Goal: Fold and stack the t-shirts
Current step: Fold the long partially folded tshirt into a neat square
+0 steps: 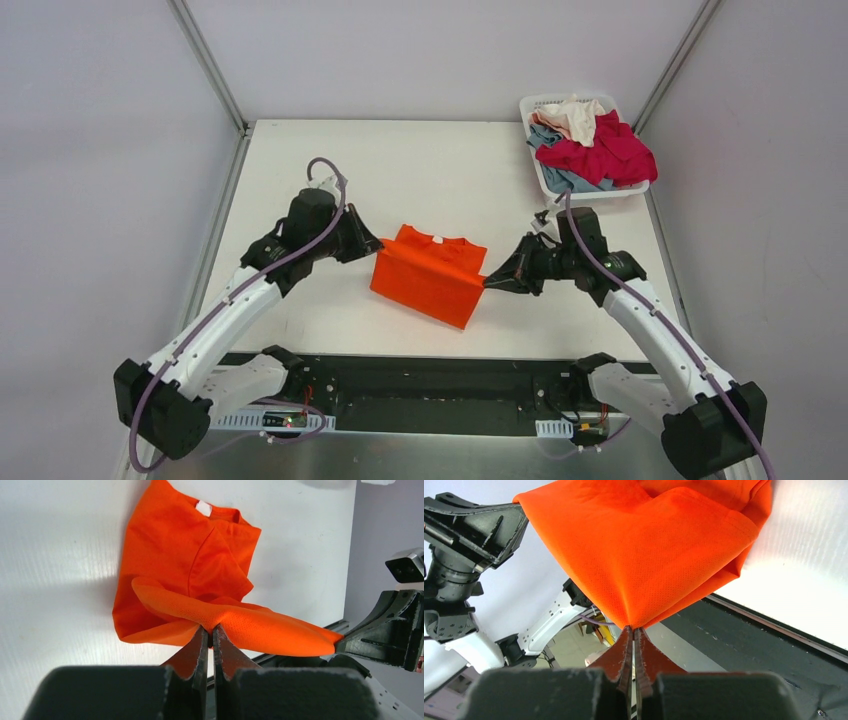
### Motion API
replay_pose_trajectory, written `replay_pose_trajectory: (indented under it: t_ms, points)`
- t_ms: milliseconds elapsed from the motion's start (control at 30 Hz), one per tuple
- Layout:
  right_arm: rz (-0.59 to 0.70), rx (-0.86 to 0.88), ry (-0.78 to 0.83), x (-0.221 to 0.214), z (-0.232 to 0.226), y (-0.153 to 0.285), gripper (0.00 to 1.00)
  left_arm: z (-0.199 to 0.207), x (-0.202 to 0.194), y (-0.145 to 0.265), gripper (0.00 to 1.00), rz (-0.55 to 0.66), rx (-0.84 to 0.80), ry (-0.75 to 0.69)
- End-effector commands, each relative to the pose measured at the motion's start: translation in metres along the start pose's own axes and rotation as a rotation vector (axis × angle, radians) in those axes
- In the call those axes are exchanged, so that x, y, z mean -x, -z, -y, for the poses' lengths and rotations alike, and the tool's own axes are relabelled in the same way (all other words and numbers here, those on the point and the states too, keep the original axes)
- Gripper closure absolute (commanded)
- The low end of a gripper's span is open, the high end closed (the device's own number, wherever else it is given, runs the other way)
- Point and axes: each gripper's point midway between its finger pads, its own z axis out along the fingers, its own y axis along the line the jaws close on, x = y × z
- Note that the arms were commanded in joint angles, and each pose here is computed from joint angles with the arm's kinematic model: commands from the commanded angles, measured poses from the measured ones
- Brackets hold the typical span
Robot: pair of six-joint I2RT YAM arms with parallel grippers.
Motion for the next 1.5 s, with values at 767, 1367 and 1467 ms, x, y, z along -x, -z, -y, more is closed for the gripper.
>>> replay_pose_trajectory:
  t_ms: [767, 1367, 1467]
  points:
    - [0.241, -0.036, -0.237, 0.151, 0.027, -0.028, 1.0, 0.012, 0.114, -0.138, 1.0, 0.105, 0.181, -0.112]
    - [0.338, -0.15, -0.336, 0.225, 0.088, -0.075, 1.0, -0.025, 0.099, -0.25, 1.0, -0.064, 0.218, -0.095]
    - [0.356, -0.155, -0.337, 0.235, 0.092, -0.08, 0.96, -0.029, 0.099, -0.257, 1.0, -0.079, 0.209, -0.082]
